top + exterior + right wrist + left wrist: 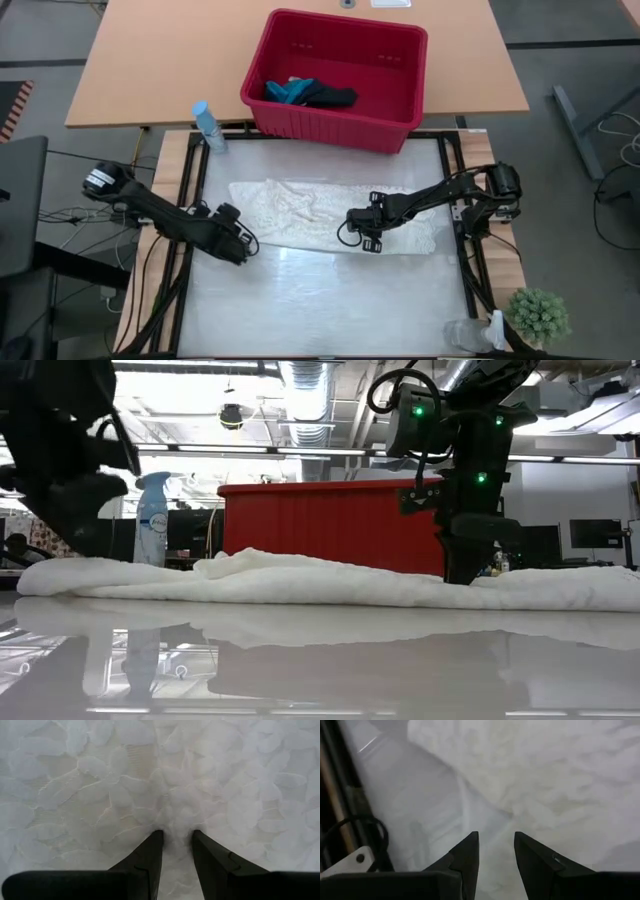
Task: Fold Laundry from Bin
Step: Fold the white shirt
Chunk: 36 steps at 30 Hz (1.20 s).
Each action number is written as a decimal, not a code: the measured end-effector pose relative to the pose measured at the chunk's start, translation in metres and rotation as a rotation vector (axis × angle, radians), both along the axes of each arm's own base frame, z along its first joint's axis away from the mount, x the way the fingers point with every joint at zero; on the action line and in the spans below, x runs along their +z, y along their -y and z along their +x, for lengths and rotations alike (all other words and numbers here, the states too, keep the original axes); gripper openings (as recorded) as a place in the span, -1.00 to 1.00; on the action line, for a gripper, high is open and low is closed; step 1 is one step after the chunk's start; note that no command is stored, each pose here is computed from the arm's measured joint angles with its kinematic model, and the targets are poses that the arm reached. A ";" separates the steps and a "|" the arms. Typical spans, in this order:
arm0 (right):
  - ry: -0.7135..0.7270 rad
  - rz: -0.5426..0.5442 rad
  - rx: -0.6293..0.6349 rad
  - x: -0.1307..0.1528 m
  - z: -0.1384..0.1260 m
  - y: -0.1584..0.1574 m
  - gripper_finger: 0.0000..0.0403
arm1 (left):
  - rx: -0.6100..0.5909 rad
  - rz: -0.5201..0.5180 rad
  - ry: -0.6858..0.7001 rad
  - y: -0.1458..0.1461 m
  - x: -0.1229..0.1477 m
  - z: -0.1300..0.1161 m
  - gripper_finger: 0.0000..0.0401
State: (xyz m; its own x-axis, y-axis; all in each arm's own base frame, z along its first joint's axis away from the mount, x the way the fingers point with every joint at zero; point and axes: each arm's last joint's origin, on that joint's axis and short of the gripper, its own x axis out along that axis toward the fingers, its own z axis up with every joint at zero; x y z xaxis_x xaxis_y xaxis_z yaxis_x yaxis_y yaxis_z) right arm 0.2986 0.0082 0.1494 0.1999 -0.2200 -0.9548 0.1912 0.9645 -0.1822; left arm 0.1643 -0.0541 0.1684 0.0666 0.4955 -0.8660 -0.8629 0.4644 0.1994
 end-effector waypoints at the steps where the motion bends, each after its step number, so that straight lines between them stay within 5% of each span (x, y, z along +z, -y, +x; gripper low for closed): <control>1: 0.000 0.000 0.000 0.000 0.000 0.000 -0.34 | -0.015 -0.007 0.004 0.001 0.003 0.001 -0.43; 7: 0.000 -0.001 0.001 0.000 0.000 0.000 -0.34 | -0.054 -0.086 0.027 0.003 0.012 0.002 -0.43; 20: -0.004 -0.004 0.017 0.000 0.000 0.000 -0.34 | -0.088 -0.215 0.073 0.008 -0.012 0.001 -0.44; 28: -0.004 -0.004 0.017 0.000 0.000 0.000 -0.34 | -0.101 -0.180 0.097 0.008 -0.009 0.004 -0.93; 36: -0.003 -0.004 0.012 0.000 0.000 0.000 -0.34 | -0.076 -0.083 0.125 -0.001 0.005 0.012 -1.00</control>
